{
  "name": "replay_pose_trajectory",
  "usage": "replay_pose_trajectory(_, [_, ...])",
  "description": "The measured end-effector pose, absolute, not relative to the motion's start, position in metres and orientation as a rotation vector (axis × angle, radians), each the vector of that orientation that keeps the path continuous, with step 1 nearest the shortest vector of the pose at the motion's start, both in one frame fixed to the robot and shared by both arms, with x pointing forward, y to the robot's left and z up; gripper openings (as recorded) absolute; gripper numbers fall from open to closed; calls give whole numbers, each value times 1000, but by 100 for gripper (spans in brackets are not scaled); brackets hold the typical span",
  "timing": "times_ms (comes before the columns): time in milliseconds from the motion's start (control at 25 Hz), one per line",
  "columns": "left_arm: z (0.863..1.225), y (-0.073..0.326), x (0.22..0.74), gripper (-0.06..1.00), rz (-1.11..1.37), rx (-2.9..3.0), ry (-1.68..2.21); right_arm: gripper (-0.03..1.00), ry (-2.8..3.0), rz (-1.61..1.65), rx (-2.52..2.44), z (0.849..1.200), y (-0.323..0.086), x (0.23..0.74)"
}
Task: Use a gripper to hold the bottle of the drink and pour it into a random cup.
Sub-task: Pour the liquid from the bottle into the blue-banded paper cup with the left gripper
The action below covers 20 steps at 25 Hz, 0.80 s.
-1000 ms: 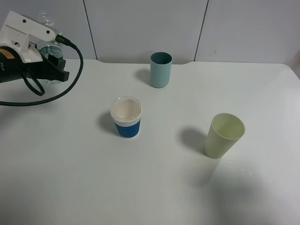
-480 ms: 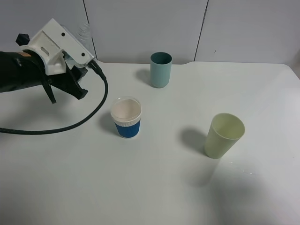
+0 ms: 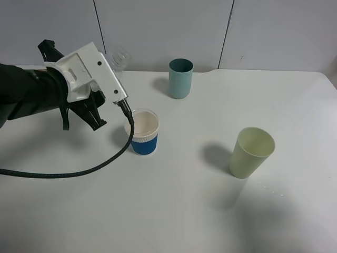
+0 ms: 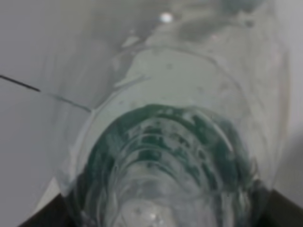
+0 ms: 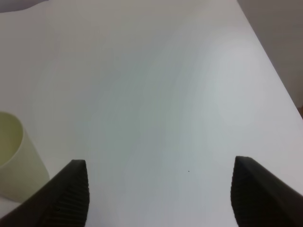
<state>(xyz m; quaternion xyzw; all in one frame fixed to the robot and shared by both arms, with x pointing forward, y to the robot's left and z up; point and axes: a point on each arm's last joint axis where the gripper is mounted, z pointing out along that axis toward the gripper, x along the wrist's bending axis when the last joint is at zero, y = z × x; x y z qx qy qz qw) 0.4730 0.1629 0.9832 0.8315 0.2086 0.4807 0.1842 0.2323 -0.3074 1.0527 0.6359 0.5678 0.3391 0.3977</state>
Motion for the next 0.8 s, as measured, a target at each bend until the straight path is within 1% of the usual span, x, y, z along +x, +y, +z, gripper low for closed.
replay_pose_trajectory(400, [982, 166, 466, 51, 1459, 2440, 623, 63, 1438, 859, 1610, 1053, -307, 232])
replay_pose_trajectory(640, [988, 178, 468, 51, 1612, 2419, 733, 63, 1438, 859, 1610, 1053, -307, 232])
replay_pose_trajectory(800, [990, 181, 469, 51, 1665, 2434, 723, 63, 1438, 859, 1610, 1053, -307, 232])
